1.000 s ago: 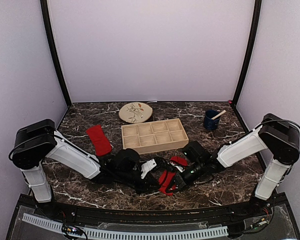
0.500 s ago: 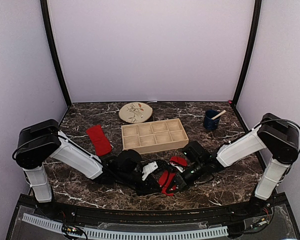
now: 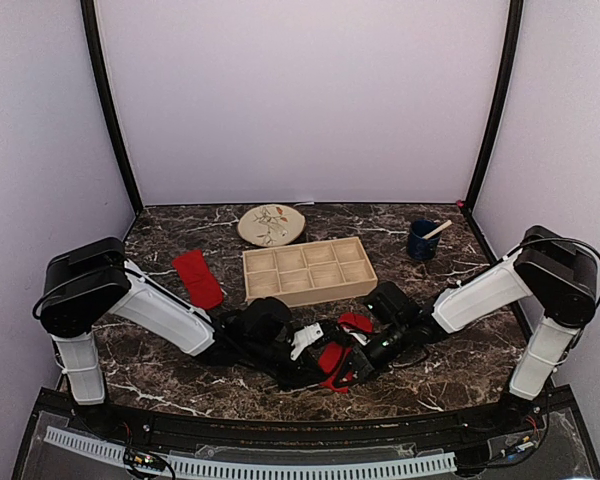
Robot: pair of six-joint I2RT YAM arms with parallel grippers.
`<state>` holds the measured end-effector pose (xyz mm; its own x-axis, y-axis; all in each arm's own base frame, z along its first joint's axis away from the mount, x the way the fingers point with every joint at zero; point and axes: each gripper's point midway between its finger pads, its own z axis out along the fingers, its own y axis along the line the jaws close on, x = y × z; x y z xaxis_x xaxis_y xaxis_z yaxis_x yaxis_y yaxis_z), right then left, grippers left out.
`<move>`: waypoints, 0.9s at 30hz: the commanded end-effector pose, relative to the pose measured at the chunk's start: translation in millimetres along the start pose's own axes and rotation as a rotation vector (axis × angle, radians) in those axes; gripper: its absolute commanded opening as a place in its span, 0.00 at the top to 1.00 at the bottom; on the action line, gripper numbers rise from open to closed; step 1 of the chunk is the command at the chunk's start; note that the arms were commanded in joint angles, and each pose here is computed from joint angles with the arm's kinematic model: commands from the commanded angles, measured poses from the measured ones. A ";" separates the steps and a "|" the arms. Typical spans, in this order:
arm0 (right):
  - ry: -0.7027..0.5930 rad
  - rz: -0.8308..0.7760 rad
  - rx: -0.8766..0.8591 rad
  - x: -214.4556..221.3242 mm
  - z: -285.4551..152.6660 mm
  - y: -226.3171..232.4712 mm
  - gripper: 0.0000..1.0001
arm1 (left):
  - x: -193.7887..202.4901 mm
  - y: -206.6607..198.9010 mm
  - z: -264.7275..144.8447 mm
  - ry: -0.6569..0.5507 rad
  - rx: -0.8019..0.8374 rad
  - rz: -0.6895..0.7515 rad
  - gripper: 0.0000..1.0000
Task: Roll the socks
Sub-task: Roll the sock at the center of the board.
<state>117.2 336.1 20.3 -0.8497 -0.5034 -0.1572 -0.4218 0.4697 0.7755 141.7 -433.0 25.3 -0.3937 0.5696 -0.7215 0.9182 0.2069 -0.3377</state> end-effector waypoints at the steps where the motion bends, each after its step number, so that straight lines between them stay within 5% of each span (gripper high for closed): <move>1: -0.018 -0.011 0.038 -3.7 -2.7 -5.9 0.92 | 15.6 -0.3 5.6 0.074 -0.004 -0.015 1.00; 10: -0.083 -0.019 0.125 -7.4 -13.8 -16.2 0.74 | 28.5 -1.3 6.2 0.173 -0.003 -0.102 1.00; 27: -0.333 -0.035 0.273 -10.0 -59.0 -32.9 0.70 | 30.3 -5.6 5.7 0.251 0.104 -0.295 1.00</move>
<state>139.6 291.4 25.7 -0.8827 -0.3509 -0.3125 -0.4687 0.6108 0.6382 136.0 -440.8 23.9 -0.5241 0.6298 -0.5734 0.8358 0.2508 -0.4884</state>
